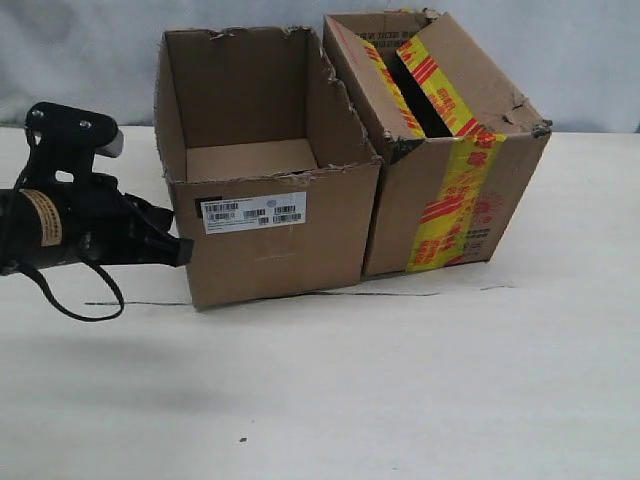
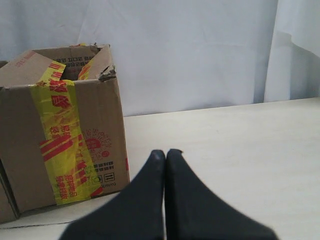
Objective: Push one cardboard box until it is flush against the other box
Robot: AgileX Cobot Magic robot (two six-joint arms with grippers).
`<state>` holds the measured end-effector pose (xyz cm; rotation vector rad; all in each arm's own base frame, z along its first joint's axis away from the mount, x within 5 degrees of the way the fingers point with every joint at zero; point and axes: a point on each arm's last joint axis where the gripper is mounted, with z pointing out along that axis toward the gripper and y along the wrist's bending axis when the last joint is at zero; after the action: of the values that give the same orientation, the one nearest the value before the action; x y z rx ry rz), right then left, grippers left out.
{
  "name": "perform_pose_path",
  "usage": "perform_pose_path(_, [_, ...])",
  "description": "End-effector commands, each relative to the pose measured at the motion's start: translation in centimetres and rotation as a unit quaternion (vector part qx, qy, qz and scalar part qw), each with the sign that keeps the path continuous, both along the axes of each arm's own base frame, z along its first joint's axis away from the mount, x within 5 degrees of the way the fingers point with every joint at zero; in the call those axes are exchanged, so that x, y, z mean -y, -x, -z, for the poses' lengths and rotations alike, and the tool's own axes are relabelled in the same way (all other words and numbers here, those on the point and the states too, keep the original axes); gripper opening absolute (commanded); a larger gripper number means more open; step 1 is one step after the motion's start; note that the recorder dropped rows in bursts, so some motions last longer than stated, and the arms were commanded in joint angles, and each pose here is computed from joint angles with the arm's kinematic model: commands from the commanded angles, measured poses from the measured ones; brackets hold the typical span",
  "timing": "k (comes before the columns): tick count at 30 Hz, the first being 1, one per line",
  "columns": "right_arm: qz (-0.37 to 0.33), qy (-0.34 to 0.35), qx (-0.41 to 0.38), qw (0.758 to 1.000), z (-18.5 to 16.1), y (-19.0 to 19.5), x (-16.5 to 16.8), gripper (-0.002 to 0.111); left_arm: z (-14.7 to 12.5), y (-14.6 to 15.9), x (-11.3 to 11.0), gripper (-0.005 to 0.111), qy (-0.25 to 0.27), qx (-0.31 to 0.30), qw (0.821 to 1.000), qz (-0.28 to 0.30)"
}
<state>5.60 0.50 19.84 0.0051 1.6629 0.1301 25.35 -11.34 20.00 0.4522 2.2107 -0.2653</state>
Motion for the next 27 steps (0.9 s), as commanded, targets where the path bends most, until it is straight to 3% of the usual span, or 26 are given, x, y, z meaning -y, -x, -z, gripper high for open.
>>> perform_pose_path(1, [0.002, 0.001, -0.002, 1.0, 0.2, 0.0, 0.0, 0.0, -0.1, -1.0, -2.2, 0.0, 0.007, 0.005, 0.999, -0.044])
perform_pose_path(5, [0.002, 0.001, -0.002, 1.0, 0.2, 0.0, 0.0, 0.0, 0.1, -0.7, -2.8, 0.0, -0.005, -0.01, 0.998, -0.057])
perform_pose_path(10, [0.002, 0.001, -0.002, 1.0, 0.2, 0.0, 0.0, 0.0, -1.8, 0.5, -2.5, 0.0, -0.011, 0.005, 0.999, -0.05])
perform_pose_path(15, [0.002, 0.001, -0.002, 1.0, 0.2, 0.0, 0.0, 0.0, -3.1, 3.1, -2.7, 0.0, 0.024, 0.016, 0.998, -0.059])
perform_pose_path(23, [0.002, 0.001, -0.002, 1.0, 0.2, 0.0, 0.0, 0.0, -0.1, 7.1, 2.5, 0.0, 0.057, -0.017, 0.996, 0.066])
perform_pose_path(27, [0.002, 0.001, -0.002, 1.0, 0.2, 0.0, 0.0, 0.0, 0.5, 6.1, 2.7, 0.0, 0.071, -0.01, 0.995, 0.062])
